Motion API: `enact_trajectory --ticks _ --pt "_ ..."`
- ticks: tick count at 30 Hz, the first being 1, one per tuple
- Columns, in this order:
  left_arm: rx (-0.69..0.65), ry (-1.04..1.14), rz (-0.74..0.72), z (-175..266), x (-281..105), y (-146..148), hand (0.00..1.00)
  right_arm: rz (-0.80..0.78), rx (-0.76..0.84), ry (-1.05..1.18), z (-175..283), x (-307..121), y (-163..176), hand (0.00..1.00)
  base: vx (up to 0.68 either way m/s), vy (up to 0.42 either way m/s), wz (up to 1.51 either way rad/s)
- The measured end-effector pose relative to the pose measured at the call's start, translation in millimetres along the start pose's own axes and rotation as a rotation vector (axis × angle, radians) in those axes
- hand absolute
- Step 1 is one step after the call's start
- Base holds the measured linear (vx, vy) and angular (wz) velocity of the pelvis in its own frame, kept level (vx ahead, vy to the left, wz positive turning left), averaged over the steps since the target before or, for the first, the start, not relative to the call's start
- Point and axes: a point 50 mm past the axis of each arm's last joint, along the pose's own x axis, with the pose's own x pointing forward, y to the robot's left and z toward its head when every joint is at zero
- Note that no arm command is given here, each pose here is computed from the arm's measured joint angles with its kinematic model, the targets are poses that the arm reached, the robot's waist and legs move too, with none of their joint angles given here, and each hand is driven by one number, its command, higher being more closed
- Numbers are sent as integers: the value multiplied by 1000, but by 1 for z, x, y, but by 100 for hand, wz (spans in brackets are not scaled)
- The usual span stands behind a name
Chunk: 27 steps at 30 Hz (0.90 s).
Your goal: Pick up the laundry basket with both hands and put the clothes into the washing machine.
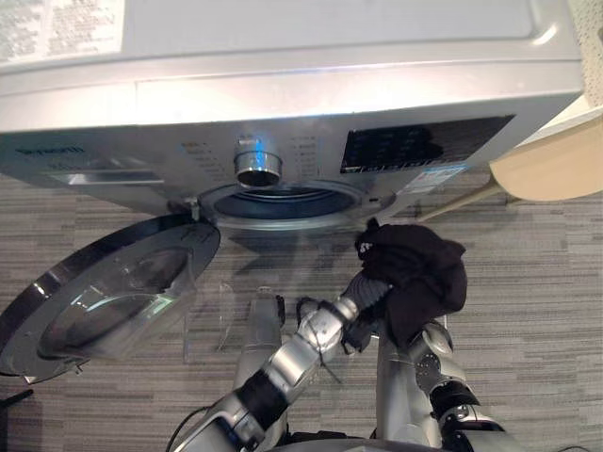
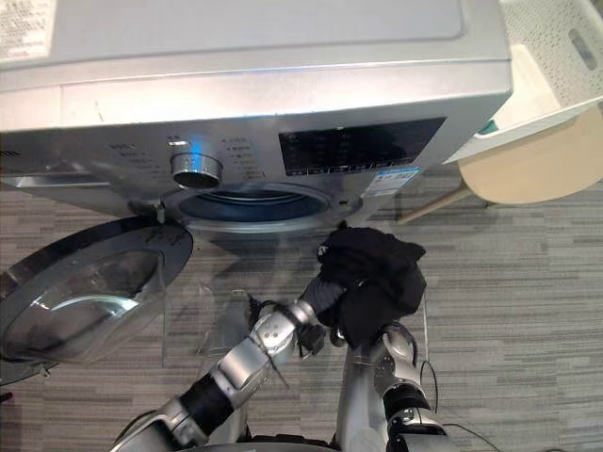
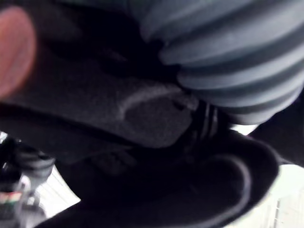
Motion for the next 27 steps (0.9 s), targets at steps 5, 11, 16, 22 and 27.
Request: enact_trajectory --ticks 5,11,16,22,27 --pt "-32 -105 450 40 10 97 100 -10 47 -76 20 5 3 0 -54 0 -29" --pt "-95 -270 961 84 -53 217 100 -77 155 -106 25 5 -12 0 -57 -12 -5" --pt "-23 -327 1060 108 -83 251 100 -76 183 -125 29 5 -13 0 -48 0 -6" --pt "-53 -380 1053 121 -78 250 100 -58 221 -134 29 5 -11 0 -6 1 1" --pt "43 -476 1002 167 -65 247 100 -53 216 -149 34 5 -16 0 4 -3 -1"
